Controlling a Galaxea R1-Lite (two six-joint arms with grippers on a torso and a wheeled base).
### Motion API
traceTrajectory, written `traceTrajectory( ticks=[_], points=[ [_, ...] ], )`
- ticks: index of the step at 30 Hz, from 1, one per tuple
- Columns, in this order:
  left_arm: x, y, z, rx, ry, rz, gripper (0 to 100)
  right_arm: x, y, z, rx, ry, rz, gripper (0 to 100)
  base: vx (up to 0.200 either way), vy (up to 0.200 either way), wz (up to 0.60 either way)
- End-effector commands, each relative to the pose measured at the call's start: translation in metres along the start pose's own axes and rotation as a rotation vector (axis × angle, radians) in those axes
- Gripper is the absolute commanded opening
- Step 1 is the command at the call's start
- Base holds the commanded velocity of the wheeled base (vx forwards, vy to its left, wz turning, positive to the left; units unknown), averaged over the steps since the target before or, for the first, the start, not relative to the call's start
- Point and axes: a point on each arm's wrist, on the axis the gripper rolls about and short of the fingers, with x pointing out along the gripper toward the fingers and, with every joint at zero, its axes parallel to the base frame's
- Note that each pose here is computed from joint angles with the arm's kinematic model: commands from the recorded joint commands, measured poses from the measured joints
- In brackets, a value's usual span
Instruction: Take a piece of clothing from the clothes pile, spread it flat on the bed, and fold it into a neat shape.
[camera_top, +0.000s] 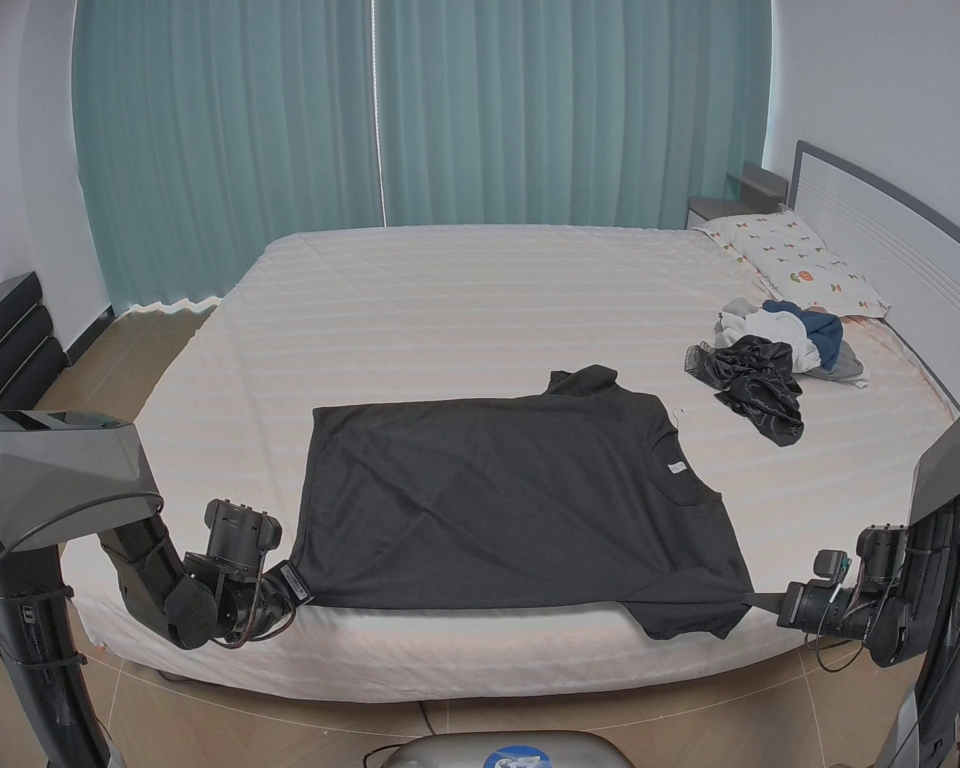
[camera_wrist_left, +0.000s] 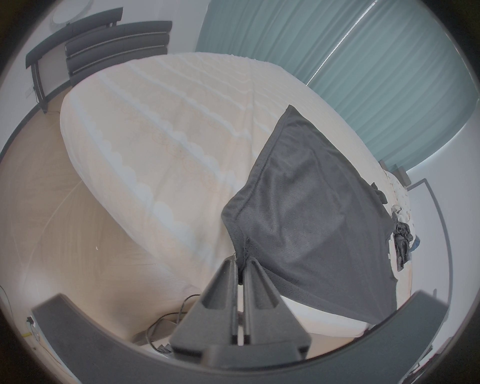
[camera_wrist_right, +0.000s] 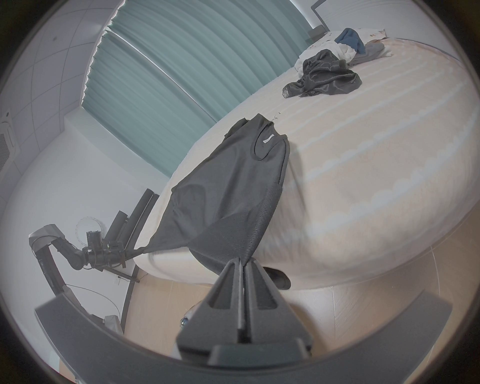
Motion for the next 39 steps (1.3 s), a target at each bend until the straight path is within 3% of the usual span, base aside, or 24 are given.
traceTrajectory(
  ticks=[1, 16, 28, 35, 39],
  points=[
    [-0.007, 0.004, -0.002, 0.045, -0.022, 0.028, 0, -0.01, 0.005, -0.006, -0.026, 0.016, -0.006, 0, 0.0, 0.0, 0.0],
    [-0.024, 0.018, -0.019, 0.194, 0.039, 0.075, 0, -0.018, 0.004, -0.016, -0.033, 0.061, -0.03, 0, 0.0, 0.0, 0.0],
    [-0.04, 0.028, -0.024, 0.297, 0.132, 0.154, 0, -0.037, 0.007, -0.029, -0.088, 0.212, -0.06, 0, 0.0, 0.0, 0.0],
    [-0.042, 0.033, -0.028, 0.341, 0.177, 0.187, 0, -0.042, 0.008, -0.025, -0.093, 0.189, -0.045, 0, 0.0, 0.0, 0.0],
    [-0.04, 0.019, -0.014, 0.285, 0.114, 0.14, 0, -0.038, 0.009, -0.015, -0.137, 0.112, -0.002, 0, 0.0, 0.0, 0.0]
  ],
)
